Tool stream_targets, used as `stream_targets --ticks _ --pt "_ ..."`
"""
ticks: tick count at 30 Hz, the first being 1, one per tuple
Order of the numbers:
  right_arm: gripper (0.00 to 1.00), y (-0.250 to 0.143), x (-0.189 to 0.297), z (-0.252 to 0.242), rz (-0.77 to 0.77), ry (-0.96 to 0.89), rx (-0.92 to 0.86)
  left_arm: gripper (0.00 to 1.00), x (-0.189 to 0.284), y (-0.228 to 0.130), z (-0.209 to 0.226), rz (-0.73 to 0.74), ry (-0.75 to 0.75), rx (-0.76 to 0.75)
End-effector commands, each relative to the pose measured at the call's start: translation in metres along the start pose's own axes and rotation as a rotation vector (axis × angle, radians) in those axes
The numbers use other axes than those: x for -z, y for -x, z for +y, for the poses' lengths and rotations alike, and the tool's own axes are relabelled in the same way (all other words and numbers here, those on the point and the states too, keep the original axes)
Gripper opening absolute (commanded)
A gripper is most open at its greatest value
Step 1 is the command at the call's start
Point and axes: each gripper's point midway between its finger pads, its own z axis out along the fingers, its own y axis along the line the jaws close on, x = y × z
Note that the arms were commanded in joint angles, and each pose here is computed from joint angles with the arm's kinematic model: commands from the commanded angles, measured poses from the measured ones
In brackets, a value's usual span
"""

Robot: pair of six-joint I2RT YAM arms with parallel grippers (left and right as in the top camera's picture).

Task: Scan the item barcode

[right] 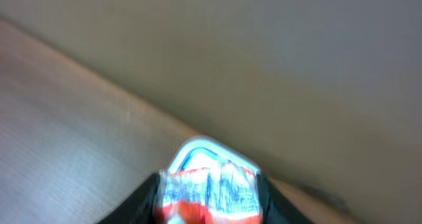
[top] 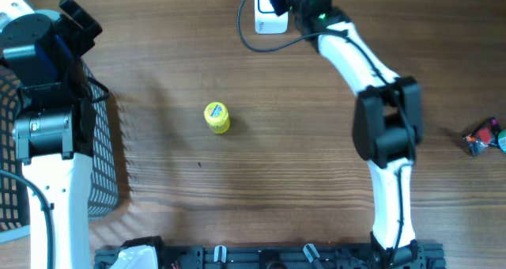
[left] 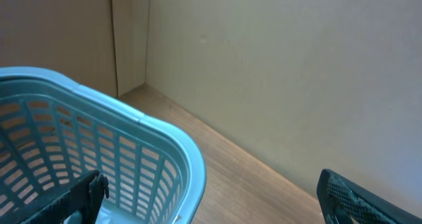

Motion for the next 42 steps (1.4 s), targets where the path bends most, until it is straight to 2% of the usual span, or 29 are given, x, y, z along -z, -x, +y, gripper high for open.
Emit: stream_targets --ticks 1,4,8,10,15,16,17,22,23,25,26,27,28,29,32,34,36,37,39,41,42 --pt "0.34 0.064 0.109 -0.051 0.069 -0.305 -0.010 1.00 0.002 -0.001 -0.012 0.002 -0.043 0.004" --pt "0.34 0.027 0.192 -0.098 0.326 -0.584 -0.066 1.00 0.010 -0.008 -0.035 0.014 -0.104 -0.010" --pt "0.35 -0.061 0.268 -0.140 0.634 -0.664 -0.348 1.00 0.026 -0.015 -0.068 0.022 -0.196 -0.027" --pt "0.35 -0.103 0.291 -0.164 0.727 -0.671 -0.490 1.00 0.033 -0.014 -0.074 0.018 -0.219 -0.026" --pt "0.34 -0.211 0.332 -0.227 0.786 -0.718 -0.788 1.00 0.049 0.000 -0.071 -0.019 -0.238 -0.006" --pt "0.37 -0.229 0.338 -0.233 0.797 -0.740 -0.815 1.00 0.051 0.001 -0.070 -0.022 -0.239 -0.005" --pt "0.41 -0.248 0.343 -0.239 0.801 -0.761 -0.841 1.00 0.053 0.003 -0.069 -0.026 -0.241 -0.002" --pt "0.42 -0.343 0.349 -0.230 0.792 -0.865 -1.011 1.00 0.054 0.003 -0.068 -0.025 -0.240 -0.003" --pt "0.52 -0.357 0.346 -0.223 0.787 -0.872 -1.024 1.00 0.054 0.003 -0.068 -0.025 -0.240 -0.003" --pt "0.60 -0.370 0.343 -0.217 0.779 -0.877 -1.029 1.00 0.054 0.003 -0.068 -0.025 -0.240 -0.003" --pt "0.74 -0.372 0.343 -0.216 0.779 -0.877 -1.029 1.00 0.054 0.003 -0.068 -0.025 -0.240 -0.003" --pt "0.84 -0.372 0.343 -0.216 0.780 -0.875 -1.025 1.00 0.054 0.003 -0.068 -0.025 -0.240 -0.003" --pt "1.00 -0.368 0.341 -0.217 0.782 -0.846 -0.994 1.00 0.054 0.003 -0.068 -0.025 -0.240 -0.003" --pt "1.00 -0.360 0.336 -0.217 0.768 -0.795 -0.970 1.00 0.055 0.003 -0.068 -0.025 -0.241 -0.003" --pt "1.00 -0.328 0.340 -0.223 0.669 -0.794 -0.991 1.00 0.055 0.004 -0.068 -0.028 -0.241 -0.002" --pt "1.00 -0.268 0.358 -0.228 0.523 -0.815 -0.930 1.00 0.059 0.007 -0.067 -0.035 -0.245 0.003" --pt "1.00 -0.198 0.361 -0.212 0.355 -0.732 -0.863 1.00 0.062 0.010 -0.066 -0.042 -0.248 0.007" --pt "1.00 -0.139 0.358 -0.175 0.233 -0.566 -0.810 1.00 0.064 0.012 -0.065 -0.048 -0.250 0.011" --pt "1.00 -0.050 0.365 -0.089 0.054 -0.228 -0.714 1.00 0.074 0.020 -0.062 -0.072 -0.260 0.024" --pt "1.00 -0.007 0.372 -0.024 -0.033 0.050 -0.607 1.00 0.083 0.028 -0.059 -0.095 -0.269 0.037" --pt "1.00 0.008 0.374 0.024 -0.045 0.237 -0.454 1.00 0.094 0.036 -0.055 -0.120 -0.279 0.050"
